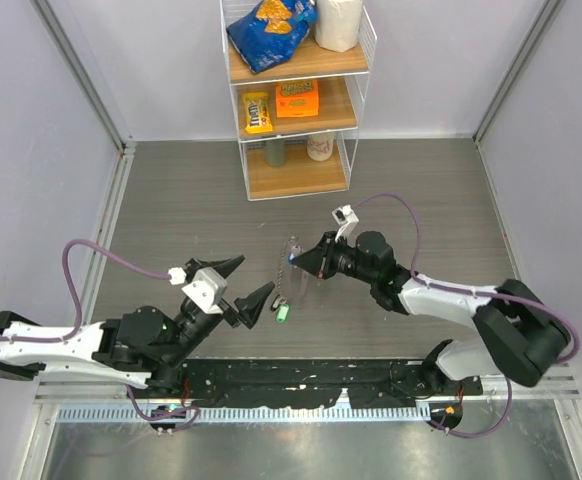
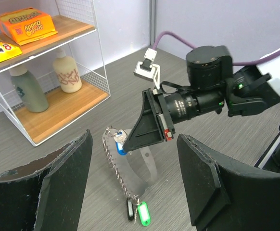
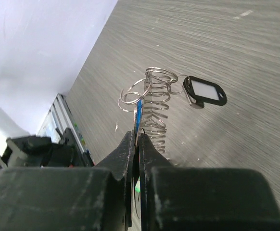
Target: Put the keys on the keyring
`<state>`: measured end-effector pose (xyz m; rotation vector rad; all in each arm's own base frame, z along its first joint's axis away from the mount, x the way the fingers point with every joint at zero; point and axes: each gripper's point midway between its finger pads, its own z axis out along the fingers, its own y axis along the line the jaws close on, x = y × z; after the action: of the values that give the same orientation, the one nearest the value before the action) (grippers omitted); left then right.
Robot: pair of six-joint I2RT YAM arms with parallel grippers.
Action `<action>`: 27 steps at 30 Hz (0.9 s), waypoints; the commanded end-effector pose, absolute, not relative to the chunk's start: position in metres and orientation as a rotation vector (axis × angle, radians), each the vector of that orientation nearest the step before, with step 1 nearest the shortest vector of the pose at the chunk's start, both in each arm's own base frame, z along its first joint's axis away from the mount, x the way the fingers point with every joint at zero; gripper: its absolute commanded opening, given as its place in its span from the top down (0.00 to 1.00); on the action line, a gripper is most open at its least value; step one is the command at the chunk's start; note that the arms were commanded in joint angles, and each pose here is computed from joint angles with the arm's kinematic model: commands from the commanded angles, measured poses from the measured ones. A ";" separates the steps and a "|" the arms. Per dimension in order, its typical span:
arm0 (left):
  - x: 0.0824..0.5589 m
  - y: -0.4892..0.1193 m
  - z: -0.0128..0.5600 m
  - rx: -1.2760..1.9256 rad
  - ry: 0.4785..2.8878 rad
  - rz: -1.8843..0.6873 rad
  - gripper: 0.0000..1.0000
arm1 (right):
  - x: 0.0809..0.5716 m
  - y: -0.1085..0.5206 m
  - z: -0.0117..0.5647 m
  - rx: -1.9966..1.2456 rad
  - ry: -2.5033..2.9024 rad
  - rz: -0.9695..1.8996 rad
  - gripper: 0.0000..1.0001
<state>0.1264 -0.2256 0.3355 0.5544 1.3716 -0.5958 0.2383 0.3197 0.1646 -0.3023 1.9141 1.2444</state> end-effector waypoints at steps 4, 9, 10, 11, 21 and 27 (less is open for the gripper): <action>0.128 -0.224 0.338 0.493 1.380 -0.620 0.24 | 0.270 0.326 0.171 -0.085 1.845 1.422 0.94; 0.129 -0.226 0.334 0.502 1.386 -0.604 0.24 | 0.289 0.315 0.130 0.007 1.947 1.336 0.88; 0.129 -0.227 0.333 0.505 1.389 -0.597 0.24 | 0.294 0.312 0.124 0.031 1.962 1.322 0.82; 0.129 -0.228 0.332 0.505 1.392 -0.596 0.23 | 0.295 0.311 0.114 0.046 1.989 1.311 0.79; 0.129 -0.231 0.328 0.521 1.400 -0.588 0.23 | 0.305 0.281 0.085 0.090 2.077 1.137 0.43; 0.130 -0.227 0.329 0.508 1.402 -0.584 0.23 | 0.296 0.252 0.093 0.059 2.127 0.939 0.34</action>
<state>0.1274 -0.2320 0.3210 0.5794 1.3971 -0.5566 0.2944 0.2732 0.0787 0.0975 2.1491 1.0956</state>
